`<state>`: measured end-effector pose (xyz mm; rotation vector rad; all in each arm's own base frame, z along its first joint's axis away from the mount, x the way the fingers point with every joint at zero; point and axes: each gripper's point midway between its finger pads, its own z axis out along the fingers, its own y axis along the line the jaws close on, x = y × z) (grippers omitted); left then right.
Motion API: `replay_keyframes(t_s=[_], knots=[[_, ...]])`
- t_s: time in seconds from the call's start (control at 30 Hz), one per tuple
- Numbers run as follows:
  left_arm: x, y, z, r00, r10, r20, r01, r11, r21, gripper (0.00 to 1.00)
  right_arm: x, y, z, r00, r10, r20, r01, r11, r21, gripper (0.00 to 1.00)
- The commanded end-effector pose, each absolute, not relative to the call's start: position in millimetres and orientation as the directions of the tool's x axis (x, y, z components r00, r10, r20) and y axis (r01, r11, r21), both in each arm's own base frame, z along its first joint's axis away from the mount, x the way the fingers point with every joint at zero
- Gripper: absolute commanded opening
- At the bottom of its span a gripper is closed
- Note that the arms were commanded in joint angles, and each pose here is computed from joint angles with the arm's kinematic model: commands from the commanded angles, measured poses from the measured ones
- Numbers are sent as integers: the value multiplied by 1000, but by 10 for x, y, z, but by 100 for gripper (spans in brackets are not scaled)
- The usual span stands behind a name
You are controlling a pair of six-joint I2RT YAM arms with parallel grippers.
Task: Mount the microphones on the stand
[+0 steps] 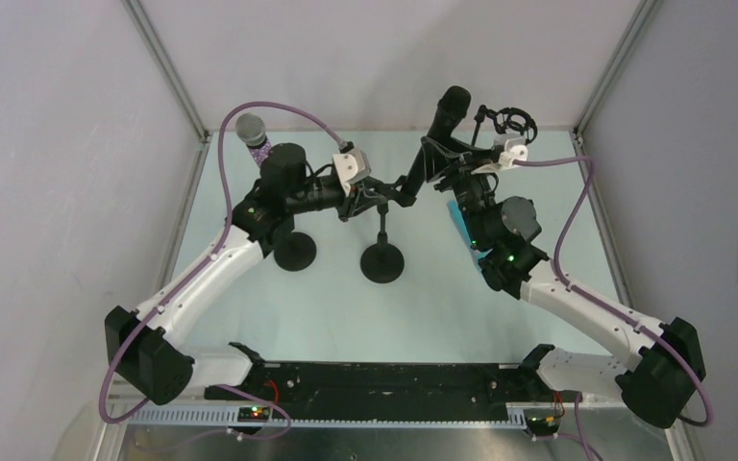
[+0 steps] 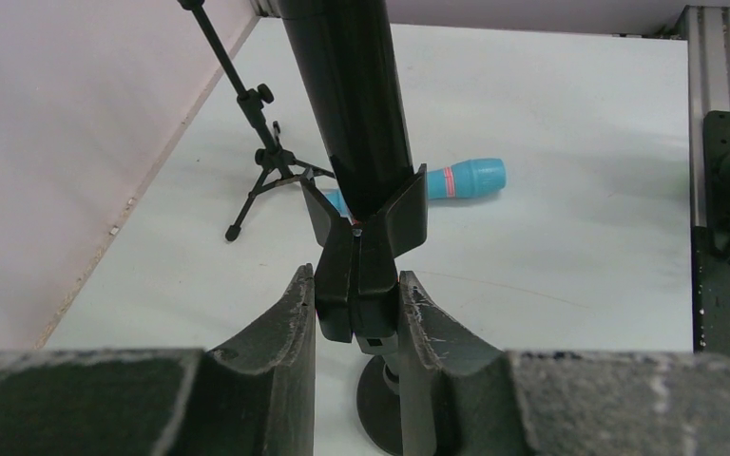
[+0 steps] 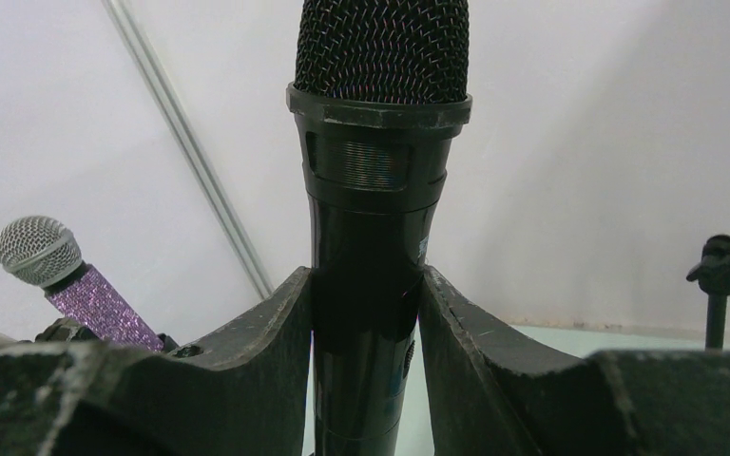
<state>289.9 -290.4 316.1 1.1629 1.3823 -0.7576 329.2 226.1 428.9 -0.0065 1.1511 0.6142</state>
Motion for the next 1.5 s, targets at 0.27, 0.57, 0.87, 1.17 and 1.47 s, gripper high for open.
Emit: replay_keyframes(t_s=[0.27,0.57,0.87,1.17,1.47], knots=[[2957,-2865,3269,163,211,-964,909,348,230,0,3128,2246,4384,343,565,-750,-390,812,434,0],[2962,-2873,3265,170,214,-962,908,346,238,0,3124,2320,4232,329,534,-779,-379,830,409,0],[2960,-2883,3266,171,215,-962,908,344,239,0,3121,2402,4081,308,529,-791,-360,834,417,0],[2954,-2899,3259,172,215,-961,910,339,239,0,3066,2427,4014,295,557,-776,-352,818,454,0],[2969,-2913,3274,163,214,-963,907,352,231,39,3035,2442,4071,302,579,-758,-380,802,461,0]])
